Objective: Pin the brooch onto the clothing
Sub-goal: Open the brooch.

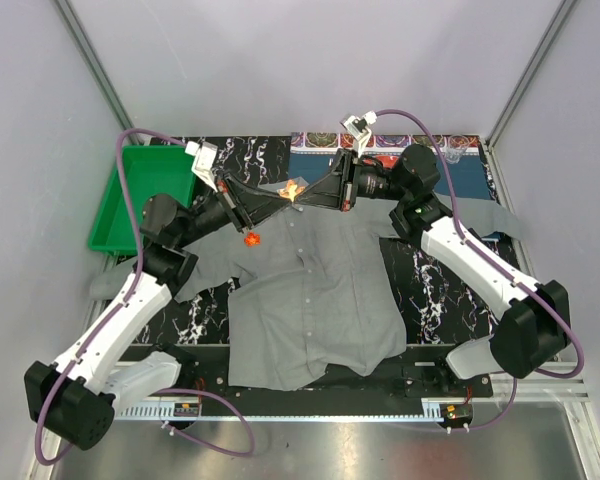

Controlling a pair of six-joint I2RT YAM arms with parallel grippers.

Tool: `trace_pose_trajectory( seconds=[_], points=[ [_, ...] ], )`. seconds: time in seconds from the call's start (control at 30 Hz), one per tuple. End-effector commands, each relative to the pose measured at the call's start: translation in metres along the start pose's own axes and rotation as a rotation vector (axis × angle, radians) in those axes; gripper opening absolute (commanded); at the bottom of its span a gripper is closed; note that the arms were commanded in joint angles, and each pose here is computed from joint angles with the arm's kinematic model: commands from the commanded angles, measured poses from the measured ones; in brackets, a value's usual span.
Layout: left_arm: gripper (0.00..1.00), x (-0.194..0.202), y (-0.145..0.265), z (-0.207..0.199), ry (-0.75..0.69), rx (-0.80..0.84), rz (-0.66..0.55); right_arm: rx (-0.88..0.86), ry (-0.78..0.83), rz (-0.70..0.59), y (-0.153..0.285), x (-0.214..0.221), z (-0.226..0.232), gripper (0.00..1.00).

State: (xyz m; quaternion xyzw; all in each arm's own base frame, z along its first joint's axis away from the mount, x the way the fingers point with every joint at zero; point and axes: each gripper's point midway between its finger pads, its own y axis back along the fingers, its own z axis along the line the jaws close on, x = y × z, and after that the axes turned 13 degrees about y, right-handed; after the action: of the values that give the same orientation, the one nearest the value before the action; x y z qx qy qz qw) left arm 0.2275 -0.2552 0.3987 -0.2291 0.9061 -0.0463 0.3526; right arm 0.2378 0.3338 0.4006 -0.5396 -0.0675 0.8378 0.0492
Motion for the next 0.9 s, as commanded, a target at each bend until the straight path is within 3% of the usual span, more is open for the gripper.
trace_pose_trajectory(
  seconds=[0.0,0.03,0.07,0.13,0.17,0.2,0.27,0.3,0.33,0.37,0.43,0.5,0.63,0.87],
  points=[
    [0.0,-0.017,-0.001,-0.018,-0.101,0.008,-0.035,-0.038,0.019,0.001,-0.004,-0.002,0.011,0.16],
    [0.0,-0.019,0.001,-0.018,-0.189,-0.012,-0.032,-0.026,0.012,0.004,-0.002,-0.002,0.008,0.46],
    [0.0,-0.014,0.005,0.008,-0.16,-0.141,-0.009,-0.011,0.013,0.011,-0.001,0.0,0.004,0.54],
    [0.0,-0.026,0.011,0.02,-0.339,-0.262,0.012,0.045,-0.008,0.02,0.009,0.003,-0.009,0.67],
    [0.0,-0.022,0.029,0.054,-0.332,-0.461,0.042,0.06,0.027,0.018,0.015,0.002,-0.01,0.82],
    [0.0,-0.035,0.036,0.056,-0.402,-0.537,0.041,0.097,0.003,0.037,0.021,0.008,-0.017,0.87],
    [0.0,-0.035,0.065,0.096,-0.632,-0.793,0.165,0.179,0.055,0.041,0.035,0.009,-0.032,0.91],
    [0.0,-0.034,0.072,0.105,-0.708,-0.85,0.204,0.212,0.03,0.066,0.04,0.016,-0.037,0.91],
    [0.0,-0.027,0.076,0.11,-0.876,-0.869,0.308,0.252,0.038,0.066,0.043,0.016,-0.045,0.92],
    [0.0,-0.034,0.092,0.121,-0.985,-0.997,0.336,0.275,0.063,0.075,0.044,0.018,-0.05,0.92],
    [0.0,-0.018,0.102,0.137,-1.223,-1.031,0.518,0.332,0.048,0.082,0.047,0.023,-0.064,0.91],
    [0.0,-0.021,0.112,0.147,-1.309,-1.113,0.571,0.338,0.056,0.08,0.046,0.022,-0.069,0.88],
    [0.0,-0.013,0.113,0.143,-1.174,-1.117,0.649,0.369,0.047,0.08,0.042,0.026,-0.086,0.82],
    [0.0,0.006,0.083,0.117,-0.925,-0.96,0.601,0.328,0.094,0.063,0.023,0.035,-0.082,0.77]
  ],
)
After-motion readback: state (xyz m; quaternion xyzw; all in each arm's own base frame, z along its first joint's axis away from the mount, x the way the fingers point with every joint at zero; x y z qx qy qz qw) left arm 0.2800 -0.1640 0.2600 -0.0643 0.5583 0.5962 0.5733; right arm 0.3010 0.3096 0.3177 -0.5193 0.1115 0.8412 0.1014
